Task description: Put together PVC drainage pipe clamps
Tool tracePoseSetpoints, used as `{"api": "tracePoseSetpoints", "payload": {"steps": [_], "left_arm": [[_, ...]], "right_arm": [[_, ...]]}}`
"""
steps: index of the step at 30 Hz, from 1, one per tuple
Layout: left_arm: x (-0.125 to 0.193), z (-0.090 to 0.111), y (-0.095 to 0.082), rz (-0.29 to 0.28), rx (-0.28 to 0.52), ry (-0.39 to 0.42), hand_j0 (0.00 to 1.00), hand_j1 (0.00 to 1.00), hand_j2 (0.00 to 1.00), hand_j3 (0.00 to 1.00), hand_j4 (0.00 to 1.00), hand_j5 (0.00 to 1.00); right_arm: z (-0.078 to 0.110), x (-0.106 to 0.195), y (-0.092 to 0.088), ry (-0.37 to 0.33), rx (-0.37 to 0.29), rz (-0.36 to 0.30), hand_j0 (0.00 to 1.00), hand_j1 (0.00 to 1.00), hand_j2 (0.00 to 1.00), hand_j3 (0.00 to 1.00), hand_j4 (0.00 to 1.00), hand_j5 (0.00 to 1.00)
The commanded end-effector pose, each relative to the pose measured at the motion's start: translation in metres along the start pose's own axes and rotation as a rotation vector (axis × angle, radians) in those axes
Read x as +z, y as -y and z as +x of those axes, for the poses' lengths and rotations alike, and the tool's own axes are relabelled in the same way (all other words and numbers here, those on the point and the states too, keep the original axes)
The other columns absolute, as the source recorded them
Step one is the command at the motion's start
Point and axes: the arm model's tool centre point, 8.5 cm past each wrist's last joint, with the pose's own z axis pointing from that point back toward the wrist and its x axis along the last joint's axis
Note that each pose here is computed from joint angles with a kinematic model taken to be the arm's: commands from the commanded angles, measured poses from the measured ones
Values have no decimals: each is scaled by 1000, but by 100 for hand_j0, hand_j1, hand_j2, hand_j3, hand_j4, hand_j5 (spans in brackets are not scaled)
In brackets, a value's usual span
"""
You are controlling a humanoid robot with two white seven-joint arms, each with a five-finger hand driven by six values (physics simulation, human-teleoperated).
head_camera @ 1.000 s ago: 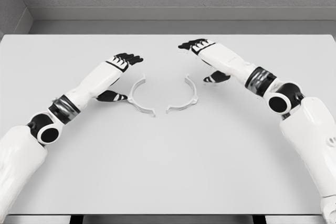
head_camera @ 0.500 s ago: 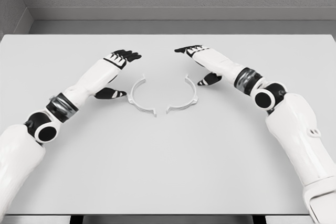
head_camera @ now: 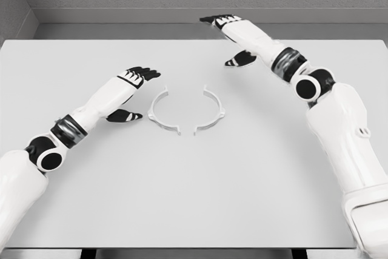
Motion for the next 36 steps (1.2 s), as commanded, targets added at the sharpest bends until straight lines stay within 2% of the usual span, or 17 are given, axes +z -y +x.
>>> {"api": "tracePoseSetpoints", "payload": {"steps": [1,2,3,4,6,8,9,10,11,12,13,14,15,17,19,20,36], "left_arm": [[0,0,-1,6,5,1,100,100,100,100,100,100],[-1,1,-1,6,7,1,100,100,100,100,100,100],[-1,1,0,8,9,2,100,100,100,100,100,100],[-1,1,-1,9,8,3,100,100,100,100,100,100],[-2,1,-1,12,9,3,100,100,100,100,100,100],[-2,2,0,10,10,4,100,100,100,100,100,100],[-2,2,0,9,9,4,100,100,100,100,100,100],[-3,2,0,10,10,5,100,100,100,100,100,100],[-2,2,0,10,9,4,100,100,100,100,100,100],[-3,2,-1,10,8,6,100,100,100,100,100,100],[-3,2,-1,10,8,6,100,100,100,100,100,100],[-3,2,0,9,9,5,100,100,100,100,100,100],[-3,3,0,11,10,7,100,100,100,100,100,100],[-3,3,0,11,10,7,100,100,100,100,100,100],[-5,5,1,14,14,10,100,100,100,100,100,100],[-6,5,1,15,15,11,100,100,100,100,100,100],[-16,19,5,41,39,40,100,100,100,100,100,100]], "right_arm": [[-26,23,27,-59,-5,-67,100,100,100,100,100,100],[-31,30,32,-65,11,-72,100,100,100,100,100,100],[-34,47,47,-66,54,-98,100,100,100,100,100,100],[-35,73,50,-71,67,-130,100,100,100,100,100,100],[-23,132,53,-51,93,-152,100,100,100,100,100,100],[-3,193,72,-39,135,-234,100,100,100,100,100,100],[1,213,78,-37,133,-263,100,100,100,100,100,100],[0,232,91,-41,138,-301,100,100,100,100,100,100],[-3,244,102,-35,125,-312,100,100,100,100,100,100],[-2,251,99,-11,107,-289,100,100,100,100,100,100],[-1,260,73,15,92,-236,100,100,100,100,100,100],[1,265,54,26,73,-198,100,100,100,100,100,100],[-1,270,39,8,56,-157,100,100,100,100,100,100],[0,271,11,6,16,-25,100,100,100,100,100,100],[-5,274,1,-8,0,81,100,100,100,100,100,100],[-4,271,1,-2,1,94,100,100,100,100,100,100],[3,260,3,27,-5,60,100,100,100,100,100,100]]}}
